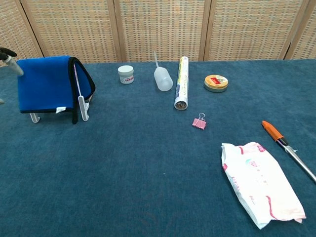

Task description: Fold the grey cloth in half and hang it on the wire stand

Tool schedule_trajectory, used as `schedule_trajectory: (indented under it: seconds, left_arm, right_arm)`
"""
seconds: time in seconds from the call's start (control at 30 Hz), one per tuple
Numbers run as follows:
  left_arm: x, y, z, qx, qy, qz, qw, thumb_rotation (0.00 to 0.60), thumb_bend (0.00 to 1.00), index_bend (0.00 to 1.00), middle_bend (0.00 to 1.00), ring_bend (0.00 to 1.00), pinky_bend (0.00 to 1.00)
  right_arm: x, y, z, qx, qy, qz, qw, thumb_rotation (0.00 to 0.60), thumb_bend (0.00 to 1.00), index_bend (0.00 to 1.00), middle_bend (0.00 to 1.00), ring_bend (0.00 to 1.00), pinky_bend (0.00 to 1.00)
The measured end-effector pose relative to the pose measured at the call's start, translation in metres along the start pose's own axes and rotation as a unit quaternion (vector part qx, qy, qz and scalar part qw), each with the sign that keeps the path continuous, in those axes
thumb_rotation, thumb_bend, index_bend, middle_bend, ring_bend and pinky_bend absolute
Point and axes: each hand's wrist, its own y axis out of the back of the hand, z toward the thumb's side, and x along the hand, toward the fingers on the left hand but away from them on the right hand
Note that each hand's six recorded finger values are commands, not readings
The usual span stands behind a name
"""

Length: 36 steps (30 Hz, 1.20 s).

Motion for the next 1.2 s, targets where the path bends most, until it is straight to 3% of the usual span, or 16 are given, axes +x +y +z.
schedule_trajectory:
  seconds: [0.33, 0.57, 0.7, 0.83, 0.97, 1.2]
  left_arm:
    - [-0.020, 0.022, -0.012, -0.020, -0.010, 0.029, 0.9993, 0.600, 0.15, 0.00, 0.00, 0.00, 0.00]
    - [-0.066, 0.054, -0.025, -0.024, -0.007, 0.092, 0.9955, 0.600, 0.15, 0.00, 0.00, 0.00, 0.00]
    - [-0.096, 0.058, -0.032, -0.005, 0.006, 0.120, 0.9928, 0.600, 0.15, 0.00, 0.00, 0.00, 0.00]
    - [-0.132, 0.051, -0.039, 0.018, 0.024, 0.148, 0.9885, 0.600, 0.15, 0.00, 0.00, 0.00, 0.00]
    - [-0.173, 0.030, -0.037, 0.028, 0.035, 0.179, 0.9828, 0.600, 0.15, 0.00, 0.00, 0.00, 0.00]
    - [-0.199, -0.006, -0.019, 0.034, 0.008, 0.175, 0.9839, 0.600, 0.15, 0.00, 0.00, 0.00, 0.00]
  right_arm:
    - [0.002, 0.002, 0.002, -0.002, 0.004, -0.003, 1.0000, 0.600, 0.00, 0.00, 0.00, 0.00, 0.00]
    - [0.002, 0.003, 0.001, -0.006, 0.004, -0.006, 1.0000, 0.600, 0.00, 0.00, 0.00, 0.00, 0.00]
    - [0.002, 0.003, 0.001, -0.007, 0.004, -0.008, 0.9999, 0.600, 0.00, 0.00, 0.00, 0.00, 0.00]
    - [0.001, 0.003, 0.000, -0.006, 0.004, -0.016, 0.9998, 0.600, 0.00, 0.00, 0.00, 0.00, 0.00]
    - [0.000, 0.004, 0.000, 0.000, 0.002, -0.028, 0.9996, 0.600, 0.00, 0.00, 0.00, 0.00, 0.00]
    - [-0.001, 0.003, -0.004, 0.011, -0.007, -0.039, 0.9992, 0.600, 0.00, 0.00, 0.00, 0.00, 0.00]
